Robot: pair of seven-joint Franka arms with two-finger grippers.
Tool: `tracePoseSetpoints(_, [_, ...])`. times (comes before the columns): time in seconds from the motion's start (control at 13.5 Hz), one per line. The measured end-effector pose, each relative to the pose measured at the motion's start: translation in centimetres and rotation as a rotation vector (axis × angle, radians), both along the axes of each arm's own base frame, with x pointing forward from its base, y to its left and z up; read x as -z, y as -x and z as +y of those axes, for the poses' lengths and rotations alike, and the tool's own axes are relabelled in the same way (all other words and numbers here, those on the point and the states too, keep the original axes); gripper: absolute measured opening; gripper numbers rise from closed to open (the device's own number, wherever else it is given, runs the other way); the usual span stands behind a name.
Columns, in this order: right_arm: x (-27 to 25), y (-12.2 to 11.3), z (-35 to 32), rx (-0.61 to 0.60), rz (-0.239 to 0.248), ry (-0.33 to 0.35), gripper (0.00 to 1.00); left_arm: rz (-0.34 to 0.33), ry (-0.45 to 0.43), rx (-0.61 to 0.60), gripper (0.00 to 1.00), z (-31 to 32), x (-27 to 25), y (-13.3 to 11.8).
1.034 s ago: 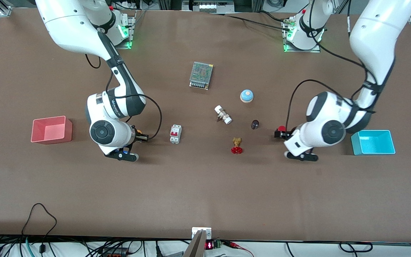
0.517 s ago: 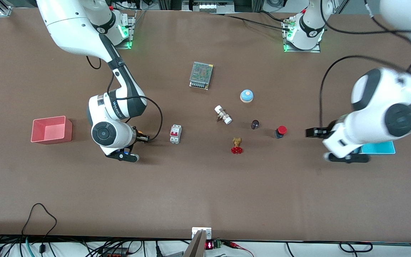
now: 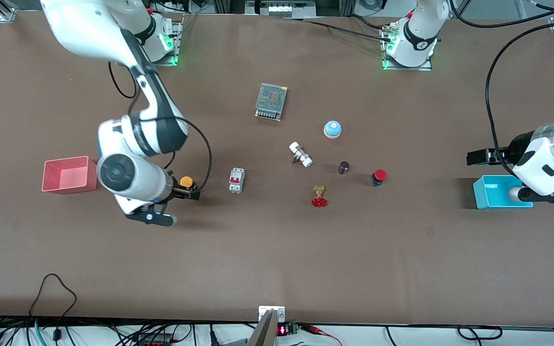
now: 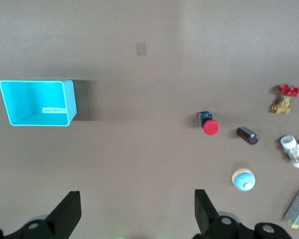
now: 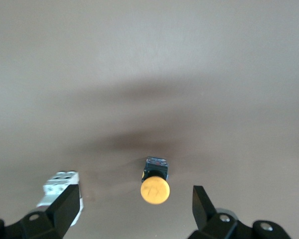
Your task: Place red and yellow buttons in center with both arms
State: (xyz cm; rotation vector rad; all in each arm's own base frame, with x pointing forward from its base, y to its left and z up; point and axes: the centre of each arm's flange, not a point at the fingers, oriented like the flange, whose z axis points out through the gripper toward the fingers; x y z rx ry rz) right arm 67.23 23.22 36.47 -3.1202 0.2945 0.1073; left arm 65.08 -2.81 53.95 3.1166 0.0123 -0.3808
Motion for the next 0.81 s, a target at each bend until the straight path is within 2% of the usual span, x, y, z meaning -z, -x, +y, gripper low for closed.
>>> tracePoseSetpoints(0.15, [-6.1, 0.0, -2.0, -0.013, -0.070, -0.025, 1.00, 0.001, 0.007, 0.029, 1.00, 0.0, 0.0, 0.0])
tracePoseSetpoints(0.22, [-8.6, 0.2, -3.4, -0.029, -0.089, -0.032, 1.00, 0.000, 0.009, 0.037, 1.00, 0.0, 0.0, 0.0])
tracePoseSetpoints(0.44, [-12.9, 1.4, -7.7, -0.034, -0.058, -0.023, 1.00, -0.012, -0.020, 0.044, 1.00, -0.6, -0.9, 0.4])
tracePoseSetpoints(0.59, [-15.1, 2.2, -11.3, -0.048, -0.034, 0.012, 1.00, -0.054, -0.063, 0.043, 1.00, -1.4, -1.7, 1.2])
tracePoseSetpoints(0.81, [-18.7, 3.0, -20.1, -0.114, -0.045, 0.026, 1.00, -0.110, 0.001, -0.001, 1.00, 1.7, -1.4, 4.1])
